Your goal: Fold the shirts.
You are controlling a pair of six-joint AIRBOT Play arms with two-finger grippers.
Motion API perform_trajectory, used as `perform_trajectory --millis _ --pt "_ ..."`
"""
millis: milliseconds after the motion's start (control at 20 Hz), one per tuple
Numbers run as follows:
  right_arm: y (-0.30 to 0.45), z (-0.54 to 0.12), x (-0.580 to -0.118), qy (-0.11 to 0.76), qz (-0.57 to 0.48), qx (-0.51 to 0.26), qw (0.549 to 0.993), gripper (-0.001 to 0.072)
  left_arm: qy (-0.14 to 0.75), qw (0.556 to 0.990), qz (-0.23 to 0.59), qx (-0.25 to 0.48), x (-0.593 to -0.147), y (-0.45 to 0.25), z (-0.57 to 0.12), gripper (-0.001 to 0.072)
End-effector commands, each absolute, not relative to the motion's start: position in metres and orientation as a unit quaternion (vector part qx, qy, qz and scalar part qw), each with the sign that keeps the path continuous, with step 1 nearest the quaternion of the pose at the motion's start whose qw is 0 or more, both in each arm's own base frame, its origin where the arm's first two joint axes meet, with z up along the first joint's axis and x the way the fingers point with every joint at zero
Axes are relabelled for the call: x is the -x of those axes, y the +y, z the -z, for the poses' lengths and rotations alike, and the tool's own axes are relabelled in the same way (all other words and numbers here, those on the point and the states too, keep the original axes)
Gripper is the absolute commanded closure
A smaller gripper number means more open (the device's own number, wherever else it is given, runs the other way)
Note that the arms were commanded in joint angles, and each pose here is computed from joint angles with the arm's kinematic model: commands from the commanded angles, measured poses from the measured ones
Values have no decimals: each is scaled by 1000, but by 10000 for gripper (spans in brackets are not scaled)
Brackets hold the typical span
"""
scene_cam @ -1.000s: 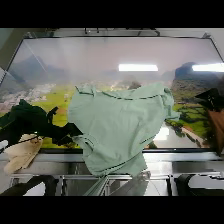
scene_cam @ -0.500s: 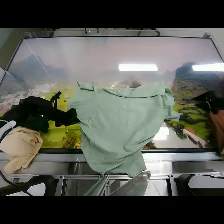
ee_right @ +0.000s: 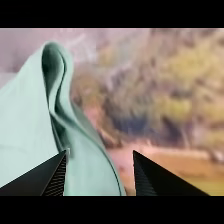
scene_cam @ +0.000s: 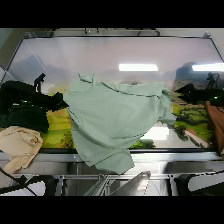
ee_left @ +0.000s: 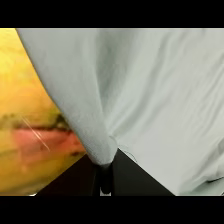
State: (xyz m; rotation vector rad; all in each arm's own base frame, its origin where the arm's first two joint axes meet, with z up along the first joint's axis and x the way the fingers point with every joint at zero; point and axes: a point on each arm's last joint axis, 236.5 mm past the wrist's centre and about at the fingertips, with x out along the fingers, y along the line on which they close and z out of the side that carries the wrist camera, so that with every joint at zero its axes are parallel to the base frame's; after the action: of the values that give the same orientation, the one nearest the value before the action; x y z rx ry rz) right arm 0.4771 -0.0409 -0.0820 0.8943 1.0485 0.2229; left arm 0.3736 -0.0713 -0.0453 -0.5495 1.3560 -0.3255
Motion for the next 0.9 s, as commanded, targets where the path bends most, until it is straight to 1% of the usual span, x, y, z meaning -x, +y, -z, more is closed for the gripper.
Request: perform_trajectory --millis 0,100,250,350,450,500,550,600,650,750,850 --pt "-12 103 -510 497 -100 -428 748 250 621 729 154 242 -374 -68 50 686" --pt "3 112 -512 520 -104 -433 728 250 635 716 159 243 -369 -70 60 686" --pt "11 112 -506 535 -117 -431 717 257 656 694 170 243 -360 -74 72 687" --pt "13 112 -502 543 -116 -436 709 265 661 689 170 244 -358 -74 76 686" --pt "15 117 -490 564 -120 -422 699 354 661 689 170 245 -358 -74 76 687" --pt "15 122 -482 582 -115 -416 690 354 661 689 170 245 -358 -74 76 687" --pt "15 126 -473 598 -116 -408 680 459 661 689 170 245 -358 -74 76 687" --pt "18 125 -467 606 -122 -406 673 649 661 689 170 245 -358 -74 76 687" --pt "23 120 -464 608 -137 -408 667 695 660 689 171 245 -358 -75 75 686" --pt "46 83 -464 584 -213 -428 656 697 654 693 181 244 -363 -77 62 686" --pt "66 11 -466 521 -311 -434 666 697 627 718 206 223 -376 -78 16 686"
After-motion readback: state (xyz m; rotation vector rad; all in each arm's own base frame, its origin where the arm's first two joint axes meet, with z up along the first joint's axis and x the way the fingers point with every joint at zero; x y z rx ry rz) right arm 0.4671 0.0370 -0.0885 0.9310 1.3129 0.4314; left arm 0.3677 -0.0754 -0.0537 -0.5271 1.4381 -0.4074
